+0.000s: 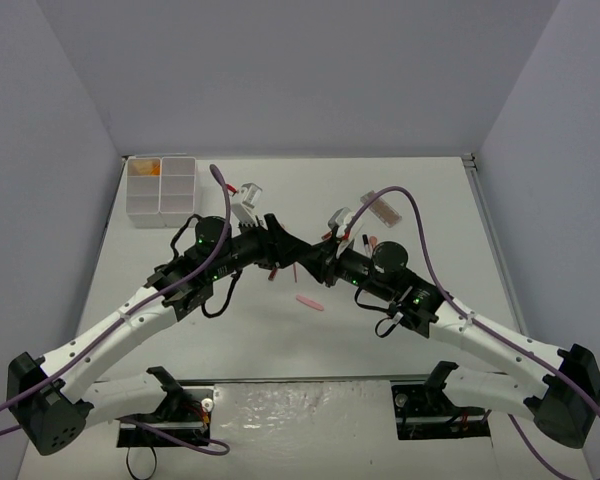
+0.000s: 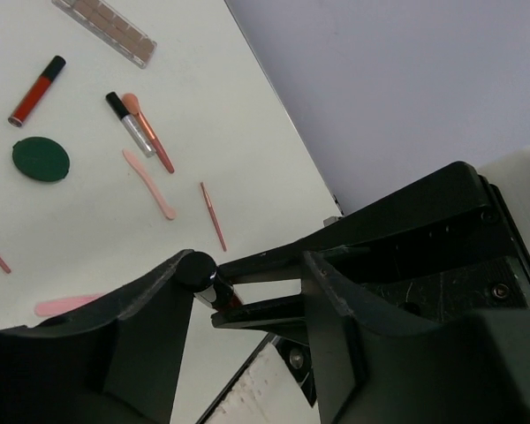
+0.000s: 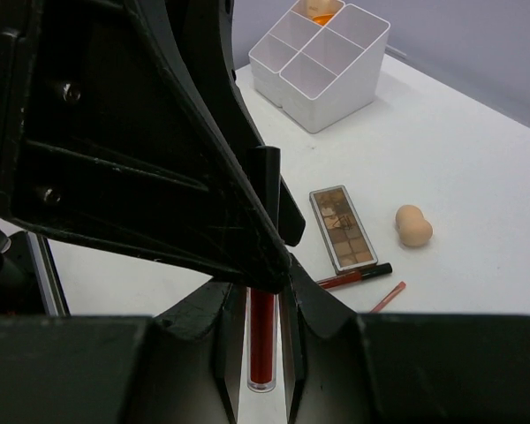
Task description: Organize the makeup
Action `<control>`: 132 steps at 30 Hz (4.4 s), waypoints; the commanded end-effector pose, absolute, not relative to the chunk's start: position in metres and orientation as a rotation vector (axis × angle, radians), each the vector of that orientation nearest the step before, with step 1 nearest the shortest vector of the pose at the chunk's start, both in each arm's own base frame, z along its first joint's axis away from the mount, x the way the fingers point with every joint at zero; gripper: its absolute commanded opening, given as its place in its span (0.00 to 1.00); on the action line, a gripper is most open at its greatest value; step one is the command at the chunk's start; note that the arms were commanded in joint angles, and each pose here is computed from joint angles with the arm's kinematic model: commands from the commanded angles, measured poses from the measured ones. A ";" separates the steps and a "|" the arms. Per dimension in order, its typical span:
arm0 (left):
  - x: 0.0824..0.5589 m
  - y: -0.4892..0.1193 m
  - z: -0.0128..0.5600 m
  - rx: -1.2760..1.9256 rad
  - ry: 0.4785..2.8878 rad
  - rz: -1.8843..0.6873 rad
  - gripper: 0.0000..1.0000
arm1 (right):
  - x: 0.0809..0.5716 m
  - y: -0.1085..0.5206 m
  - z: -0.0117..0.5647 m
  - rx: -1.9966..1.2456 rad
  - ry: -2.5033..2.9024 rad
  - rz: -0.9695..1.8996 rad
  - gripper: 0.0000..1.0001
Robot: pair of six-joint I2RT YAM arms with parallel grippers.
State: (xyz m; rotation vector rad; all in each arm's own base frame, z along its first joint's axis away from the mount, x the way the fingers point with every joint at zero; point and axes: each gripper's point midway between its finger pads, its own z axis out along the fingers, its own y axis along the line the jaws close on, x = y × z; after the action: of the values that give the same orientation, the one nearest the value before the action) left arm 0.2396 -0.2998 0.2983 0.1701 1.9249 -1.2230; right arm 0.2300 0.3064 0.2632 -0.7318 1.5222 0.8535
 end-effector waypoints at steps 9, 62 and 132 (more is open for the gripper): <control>0.242 -0.303 0.350 0.201 1.733 -1.258 0.00 | 0.232 0.307 0.311 -0.657 1.375 0.876 0.15; 0.533 0.137 0.285 -0.686 1.551 -0.101 0.01 | 0.230 0.217 0.187 -0.395 1.689 0.601 0.93; 0.271 -0.064 0.237 0.001 2.048 -0.235 0.83 | 0.460 0.238 0.064 0.373 2.201 0.012 0.57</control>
State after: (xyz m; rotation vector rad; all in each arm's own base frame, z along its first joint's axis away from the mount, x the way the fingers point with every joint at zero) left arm 0.2631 -0.0707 0.2038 0.0060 2.1591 -0.2702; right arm 0.4469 0.2341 0.0505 0.2748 2.2812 0.0531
